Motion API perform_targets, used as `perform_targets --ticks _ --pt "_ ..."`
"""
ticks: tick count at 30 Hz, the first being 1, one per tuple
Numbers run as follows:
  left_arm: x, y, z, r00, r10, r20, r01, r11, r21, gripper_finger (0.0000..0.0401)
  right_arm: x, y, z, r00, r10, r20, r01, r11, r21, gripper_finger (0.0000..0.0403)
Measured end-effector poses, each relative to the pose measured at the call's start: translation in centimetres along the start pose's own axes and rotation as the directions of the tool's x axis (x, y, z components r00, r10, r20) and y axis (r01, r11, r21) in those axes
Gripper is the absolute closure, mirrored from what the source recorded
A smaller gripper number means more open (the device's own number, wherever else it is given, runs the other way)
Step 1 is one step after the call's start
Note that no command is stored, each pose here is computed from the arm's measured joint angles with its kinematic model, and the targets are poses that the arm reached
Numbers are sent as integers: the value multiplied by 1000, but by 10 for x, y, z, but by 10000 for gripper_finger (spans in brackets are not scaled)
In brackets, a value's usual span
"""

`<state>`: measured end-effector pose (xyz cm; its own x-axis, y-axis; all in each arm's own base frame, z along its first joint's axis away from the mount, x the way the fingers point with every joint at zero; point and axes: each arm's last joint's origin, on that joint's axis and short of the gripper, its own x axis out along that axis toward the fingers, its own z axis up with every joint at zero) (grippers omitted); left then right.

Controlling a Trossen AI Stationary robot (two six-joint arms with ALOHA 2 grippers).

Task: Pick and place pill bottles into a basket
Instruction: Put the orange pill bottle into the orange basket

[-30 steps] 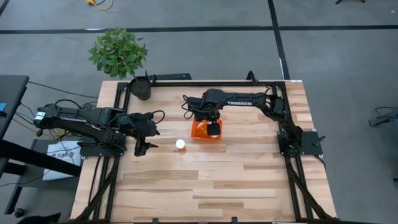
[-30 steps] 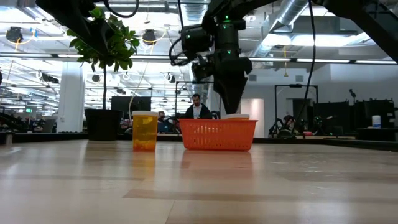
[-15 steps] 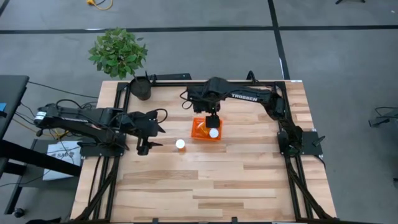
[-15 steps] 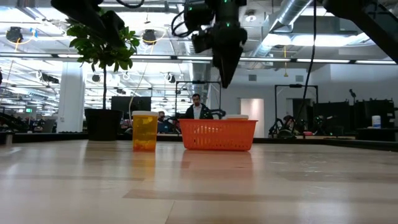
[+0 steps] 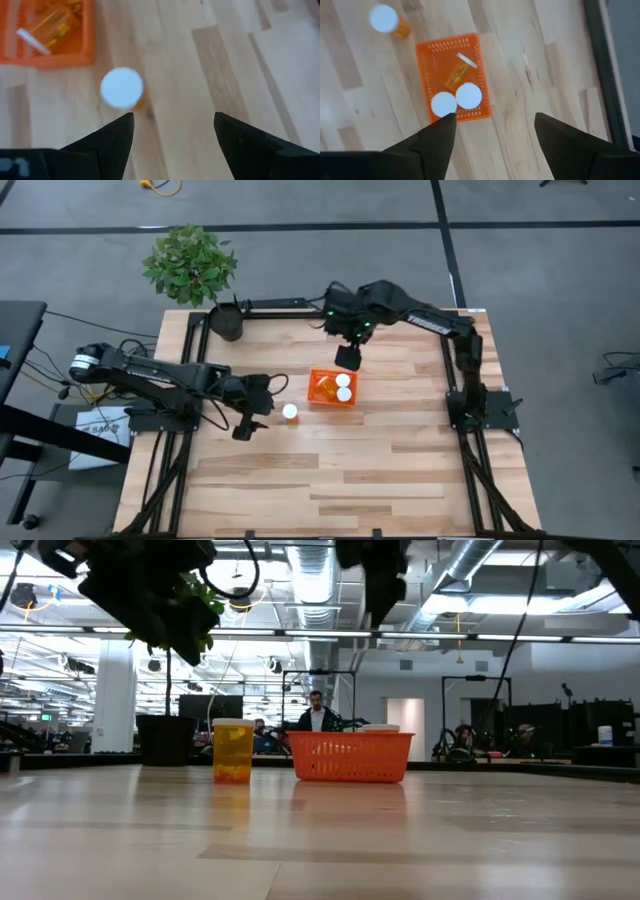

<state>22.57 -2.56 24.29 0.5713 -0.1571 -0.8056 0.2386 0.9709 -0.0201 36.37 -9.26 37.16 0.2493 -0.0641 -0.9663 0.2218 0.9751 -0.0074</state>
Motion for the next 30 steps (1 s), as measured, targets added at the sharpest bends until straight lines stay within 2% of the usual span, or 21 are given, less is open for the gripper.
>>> perform_targets --ticks 6,14,20,30 --pt "9 1 13 999 -40 6 40 999 -13 136 -37 -3 -17 996 -6 93 4 1000 21 137" --pt "19 19 36 987 -69 -148 64 997 -39 135 -74 -10 -39 982 -21 187 13 999 40 137" --pt "27 35 47 982 -92 -167 85 995 -48 135 -85 -14 -46 976 -29 214 25 999 23 137" --pt "26 49 48 989 -6 -146 -3 998 -62 135 -88 -16 -49 974 -40 221 36 999 23 137"
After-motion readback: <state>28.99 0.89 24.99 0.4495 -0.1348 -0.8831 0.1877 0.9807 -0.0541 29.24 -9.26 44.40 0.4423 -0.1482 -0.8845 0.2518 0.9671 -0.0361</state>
